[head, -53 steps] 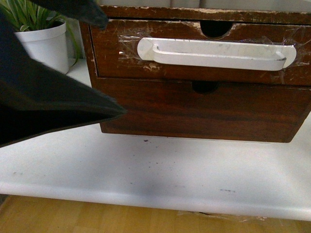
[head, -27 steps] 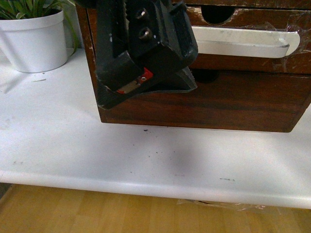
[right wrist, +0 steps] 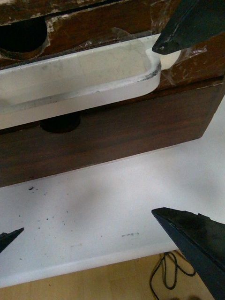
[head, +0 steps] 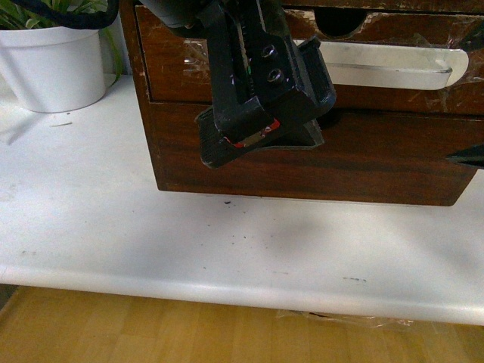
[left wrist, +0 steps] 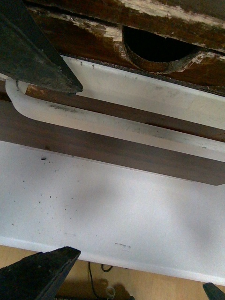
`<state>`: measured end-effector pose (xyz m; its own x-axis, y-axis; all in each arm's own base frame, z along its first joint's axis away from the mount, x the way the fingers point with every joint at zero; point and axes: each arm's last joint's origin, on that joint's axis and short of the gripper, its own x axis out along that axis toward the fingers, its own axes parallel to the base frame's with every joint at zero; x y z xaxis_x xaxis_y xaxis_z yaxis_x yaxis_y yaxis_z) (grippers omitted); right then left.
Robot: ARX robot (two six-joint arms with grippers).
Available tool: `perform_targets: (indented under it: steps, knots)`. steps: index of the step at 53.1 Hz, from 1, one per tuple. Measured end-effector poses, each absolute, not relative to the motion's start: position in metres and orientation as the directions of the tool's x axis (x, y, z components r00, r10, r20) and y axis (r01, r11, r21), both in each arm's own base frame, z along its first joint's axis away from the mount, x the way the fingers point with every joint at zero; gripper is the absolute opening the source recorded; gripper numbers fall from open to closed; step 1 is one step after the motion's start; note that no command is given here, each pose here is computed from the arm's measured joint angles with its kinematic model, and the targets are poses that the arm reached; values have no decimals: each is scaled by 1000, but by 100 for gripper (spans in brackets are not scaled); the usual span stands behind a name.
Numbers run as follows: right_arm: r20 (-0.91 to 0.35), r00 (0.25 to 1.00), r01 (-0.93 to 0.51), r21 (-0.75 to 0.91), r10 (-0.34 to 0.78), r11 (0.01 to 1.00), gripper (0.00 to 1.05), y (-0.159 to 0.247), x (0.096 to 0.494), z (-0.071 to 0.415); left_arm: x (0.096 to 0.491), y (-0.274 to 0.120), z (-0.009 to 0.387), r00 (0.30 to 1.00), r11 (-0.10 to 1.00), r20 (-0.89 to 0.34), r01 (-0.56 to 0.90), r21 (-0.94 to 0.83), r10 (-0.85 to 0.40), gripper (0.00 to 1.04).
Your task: Open drawer
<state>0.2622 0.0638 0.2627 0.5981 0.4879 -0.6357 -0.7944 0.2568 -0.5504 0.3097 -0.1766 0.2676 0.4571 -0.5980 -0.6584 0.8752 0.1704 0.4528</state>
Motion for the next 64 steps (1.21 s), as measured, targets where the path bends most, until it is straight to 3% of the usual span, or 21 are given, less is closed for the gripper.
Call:
perform_targets:
  steps: [12, 45, 64]
  knots:
    - [-636, 602, -792, -552, 483, 261, 96, 71, 273, 259, 315, -180, 257, 428, 153, -688, 892, 425, -586, 98]
    - [-658, 578, -813, -514, 482, 273, 96, 86, 287, 241, 317, -177, 253, 435, 145, -685, 887, 439, -584, 98]
    - [-714, 477, -874, -445, 513, 193, 96, 89, 276, 242, 306, -172, 253, 375, 57, -731, 906, 420, -570, 98]
